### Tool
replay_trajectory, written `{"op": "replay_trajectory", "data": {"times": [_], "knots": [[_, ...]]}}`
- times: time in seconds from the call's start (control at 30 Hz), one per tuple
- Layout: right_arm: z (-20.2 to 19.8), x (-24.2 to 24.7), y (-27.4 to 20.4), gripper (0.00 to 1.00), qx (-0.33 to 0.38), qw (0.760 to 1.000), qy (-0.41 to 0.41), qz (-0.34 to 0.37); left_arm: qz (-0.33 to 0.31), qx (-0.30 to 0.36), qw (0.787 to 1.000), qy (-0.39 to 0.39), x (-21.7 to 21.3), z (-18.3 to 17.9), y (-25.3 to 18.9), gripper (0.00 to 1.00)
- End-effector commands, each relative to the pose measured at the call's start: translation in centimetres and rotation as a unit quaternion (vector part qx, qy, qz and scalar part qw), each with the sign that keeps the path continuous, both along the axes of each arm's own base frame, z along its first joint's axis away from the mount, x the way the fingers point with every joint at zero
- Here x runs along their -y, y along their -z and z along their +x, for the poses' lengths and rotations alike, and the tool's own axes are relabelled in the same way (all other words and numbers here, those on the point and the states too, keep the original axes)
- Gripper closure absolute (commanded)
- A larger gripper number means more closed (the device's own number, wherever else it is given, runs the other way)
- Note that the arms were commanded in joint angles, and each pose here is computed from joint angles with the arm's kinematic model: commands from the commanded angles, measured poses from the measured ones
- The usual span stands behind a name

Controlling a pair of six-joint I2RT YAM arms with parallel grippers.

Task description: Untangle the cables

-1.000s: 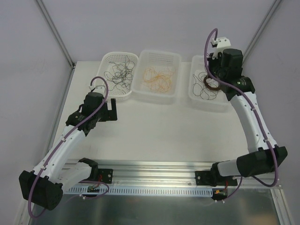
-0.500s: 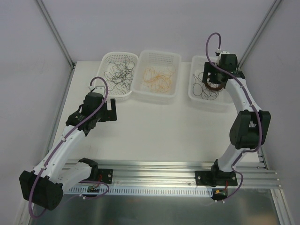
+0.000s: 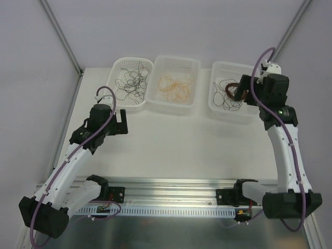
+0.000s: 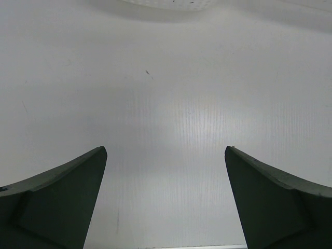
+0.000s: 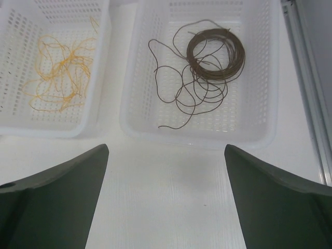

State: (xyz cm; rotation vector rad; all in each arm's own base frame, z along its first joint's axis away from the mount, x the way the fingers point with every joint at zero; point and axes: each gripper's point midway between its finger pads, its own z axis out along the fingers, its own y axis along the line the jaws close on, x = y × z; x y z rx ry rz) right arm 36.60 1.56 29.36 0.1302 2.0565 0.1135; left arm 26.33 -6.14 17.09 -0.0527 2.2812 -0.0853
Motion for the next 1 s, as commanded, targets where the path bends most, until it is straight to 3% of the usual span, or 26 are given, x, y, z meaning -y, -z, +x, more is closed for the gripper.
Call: {"op": "replay_trajectory", "data": {"times": [0.0,0.23,0.47,0.73,0.97], "knots": [[-5.6,1.0,-3.2,0.01,0.041,0.998,0.037,0.007,-0.005,0.035,0.999,-0.002,-0.4,-0.1,-1.5,0.01],[-15.5,1.8,-5.3,0.00,0.113,0.993,0.045,0.000,-0.039,0.116,0.993,-0.005,-1.2,-3.2,-6.4,0.01],[-21.9,1.4,-4.6,0.00,0.178,0.984,0.020,-0.011,-0.069,0.212,0.974,-0.031,-3.5,-8.2,-11.1,0.01],[-24.6,1.5,-1.6,0.00,0.228,0.974,0.015,-0.006,-0.126,0.302,0.944,-0.047,-5.0,-13.2,-11.3,0.01],[-24.8,2.0,0.9,0.00,0.237,0.971,0.025,-0.014,-0.154,0.349,0.921,-0.077,-6.3,-14.7,-11.3,0.01]]}}
